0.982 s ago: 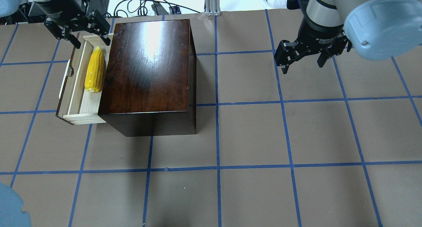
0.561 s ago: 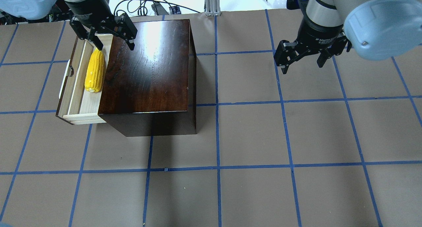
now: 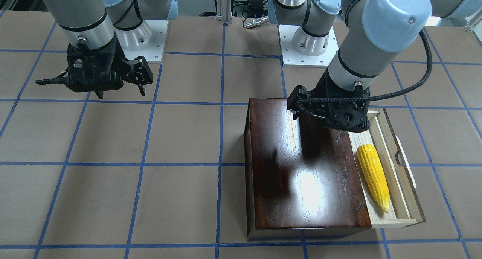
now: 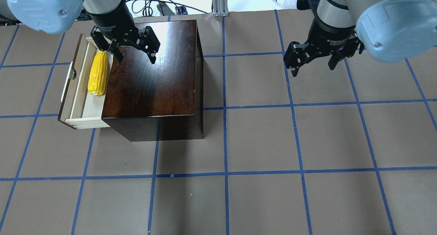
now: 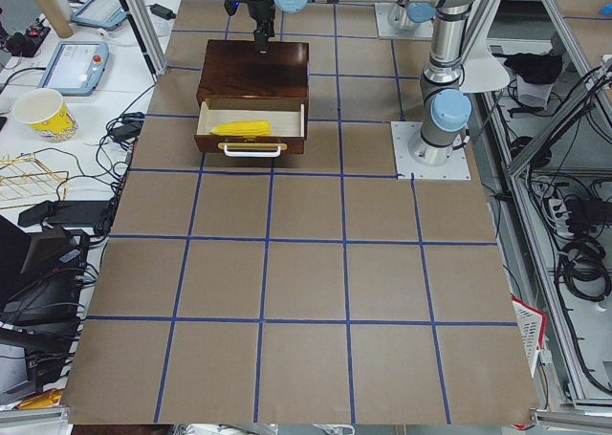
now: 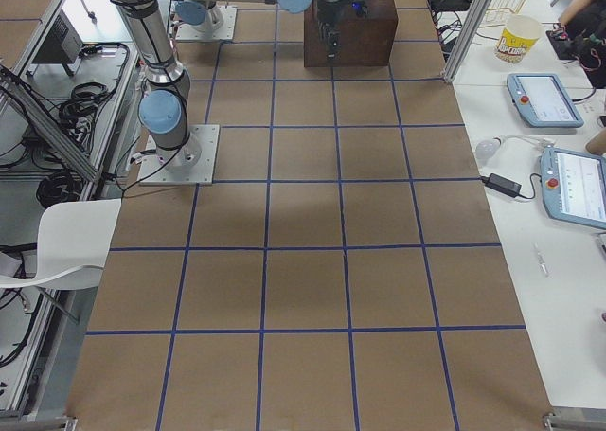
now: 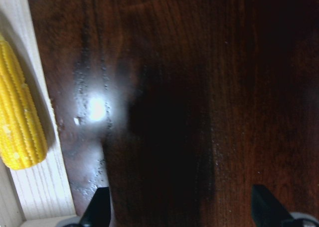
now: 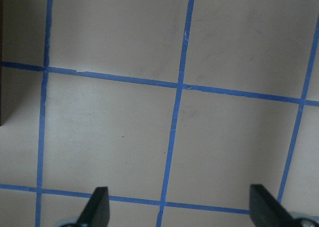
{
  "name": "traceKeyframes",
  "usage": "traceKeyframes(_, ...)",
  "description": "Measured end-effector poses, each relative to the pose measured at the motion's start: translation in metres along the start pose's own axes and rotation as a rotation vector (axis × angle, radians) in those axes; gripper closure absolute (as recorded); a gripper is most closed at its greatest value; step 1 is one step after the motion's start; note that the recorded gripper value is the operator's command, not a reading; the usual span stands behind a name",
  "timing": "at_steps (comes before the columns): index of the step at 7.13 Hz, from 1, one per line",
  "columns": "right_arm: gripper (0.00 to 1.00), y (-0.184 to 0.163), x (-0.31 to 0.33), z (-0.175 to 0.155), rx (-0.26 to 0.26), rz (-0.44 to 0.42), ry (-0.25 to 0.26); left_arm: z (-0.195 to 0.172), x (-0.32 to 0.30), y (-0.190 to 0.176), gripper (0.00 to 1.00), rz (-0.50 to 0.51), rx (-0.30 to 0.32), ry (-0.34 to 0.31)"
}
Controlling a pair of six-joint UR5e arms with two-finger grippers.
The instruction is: Open drawer and put corn inside
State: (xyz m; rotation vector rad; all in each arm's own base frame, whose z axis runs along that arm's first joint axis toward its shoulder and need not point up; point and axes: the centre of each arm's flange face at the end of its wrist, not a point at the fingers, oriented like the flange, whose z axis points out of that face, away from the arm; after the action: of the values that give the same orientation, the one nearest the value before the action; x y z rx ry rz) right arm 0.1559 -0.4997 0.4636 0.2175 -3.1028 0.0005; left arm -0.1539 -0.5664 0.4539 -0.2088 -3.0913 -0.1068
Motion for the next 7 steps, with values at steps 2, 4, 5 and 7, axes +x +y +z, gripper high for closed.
traceKeyframes(2, 0.00, 0.0001, 0.0000, 0.0002, 0.000, 0.000, 0.001, 0.0019, 0.0009, 0.0048, 0.00, 0.000, -0.004, 0.003)
traceKeyframes(4, 0.00, -0.0002, 0.0010, 0.0002, -0.001, 0.001, 0.001, 0.0004, 0.0003, 0.0055, 0.00, -0.002, -0.001, 0.004)
traceKeyframes(5, 0.00, -0.0002, 0.0010, 0.0001, 0.000, 0.001, 0.001, -0.0003, 0.0000, 0.0055, 0.00, -0.002, 0.001, 0.005)
traceKeyframes(7, 0.00, -0.0001, 0.0003, 0.0002, 0.000, 0.000, 0.001, -0.0038, 0.0000, 0.0065, 0.00, -0.003, 0.008, 0.006)
